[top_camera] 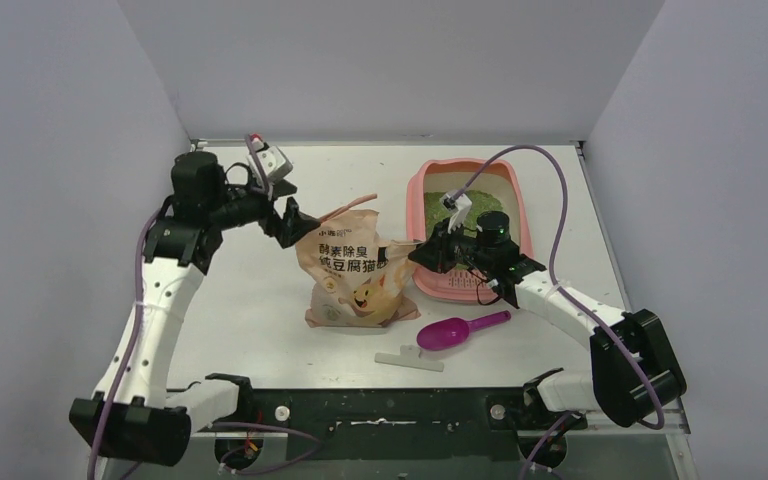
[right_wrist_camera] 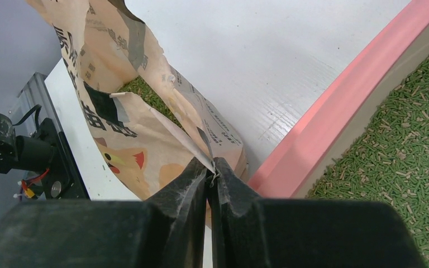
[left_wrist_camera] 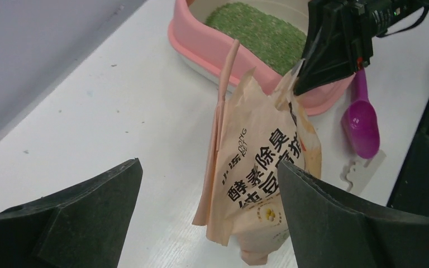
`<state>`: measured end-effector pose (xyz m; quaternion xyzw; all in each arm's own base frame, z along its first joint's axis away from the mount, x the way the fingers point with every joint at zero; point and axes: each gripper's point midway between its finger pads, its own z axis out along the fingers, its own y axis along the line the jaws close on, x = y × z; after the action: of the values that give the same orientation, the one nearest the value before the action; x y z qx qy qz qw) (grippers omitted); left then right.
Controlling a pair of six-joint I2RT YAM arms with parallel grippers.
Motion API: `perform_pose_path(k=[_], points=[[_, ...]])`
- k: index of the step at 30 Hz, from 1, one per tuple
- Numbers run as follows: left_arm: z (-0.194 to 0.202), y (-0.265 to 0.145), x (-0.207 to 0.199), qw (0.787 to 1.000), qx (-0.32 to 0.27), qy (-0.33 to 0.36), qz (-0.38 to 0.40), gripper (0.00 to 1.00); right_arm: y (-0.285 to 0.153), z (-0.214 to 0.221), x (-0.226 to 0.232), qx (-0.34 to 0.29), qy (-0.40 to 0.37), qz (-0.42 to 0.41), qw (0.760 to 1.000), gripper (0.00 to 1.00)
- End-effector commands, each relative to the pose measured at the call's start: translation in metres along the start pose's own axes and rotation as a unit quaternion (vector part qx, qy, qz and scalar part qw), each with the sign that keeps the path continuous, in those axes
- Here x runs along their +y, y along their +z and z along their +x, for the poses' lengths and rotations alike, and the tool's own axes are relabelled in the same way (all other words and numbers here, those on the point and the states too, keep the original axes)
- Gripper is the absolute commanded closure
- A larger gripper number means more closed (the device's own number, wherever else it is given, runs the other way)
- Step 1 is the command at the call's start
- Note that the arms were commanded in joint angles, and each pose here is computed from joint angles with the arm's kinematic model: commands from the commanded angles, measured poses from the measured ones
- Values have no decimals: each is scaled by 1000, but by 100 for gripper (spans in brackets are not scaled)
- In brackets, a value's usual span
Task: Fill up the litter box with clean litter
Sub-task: Close the cat litter bag at the center of the board.
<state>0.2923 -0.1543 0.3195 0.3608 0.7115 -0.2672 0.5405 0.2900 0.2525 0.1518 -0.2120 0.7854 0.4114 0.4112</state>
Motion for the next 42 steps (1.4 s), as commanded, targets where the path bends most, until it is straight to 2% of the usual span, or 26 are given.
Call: perform_pose_path(k=[1,5,10,15,20,22,24,25,27,31,33,35,37,39,42], points=[[19,14,-25,989,69,-28,125,10,-5,-43,20,-53,-53,-33,997,94],[32,34,-27,979,121,-34,161,9,-4,-43,20,-52,-54,-35,997,94],[45,51,-15,976,150,-25,154,9,-3,-44,22,-49,-56,-37,997,94],[59,54,-22,965,171,-38,197,9,-3,-46,22,-46,-61,-39,996,94],[85,51,-31,946,223,-58,228,10,-2,-49,21,-47,-58,-38,996,94],[93,47,-38,941,230,-52,242,22,-1,-49,19,-48,-50,-34,997,94],[96,42,-42,942,234,-42,235,42,-2,-49,17,-47,-43,-25,998,94],[98,41,-40,945,239,-34,219,64,-2,-48,16,-47,-42,-22,998,94],[96,44,-30,957,235,10,170,100,-4,-47,16,-47,-41,-21,998,94],[84,48,-22,974,174,127,71,100,-8,-49,18,-44,-52,-21,997,93],[69,42,-16,976,127,179,1,100,-10,-53,19,-42,-64,-20,997,84],[68,38,-14,972,101,207,-40,100,-13,-58,23,-38,-85,-28,995,65],[61,34,-15,970,83,222,-59,100,-14,-64,31,-34,-111,-40,992,42],[56,32,-18,968,76,233,-64,100,-16,-69,43,-30,-143,-63,987,22],[50,33,-22,965,67,246,-67,100,-14,-69,67,-18,-218,-108,970,2]])
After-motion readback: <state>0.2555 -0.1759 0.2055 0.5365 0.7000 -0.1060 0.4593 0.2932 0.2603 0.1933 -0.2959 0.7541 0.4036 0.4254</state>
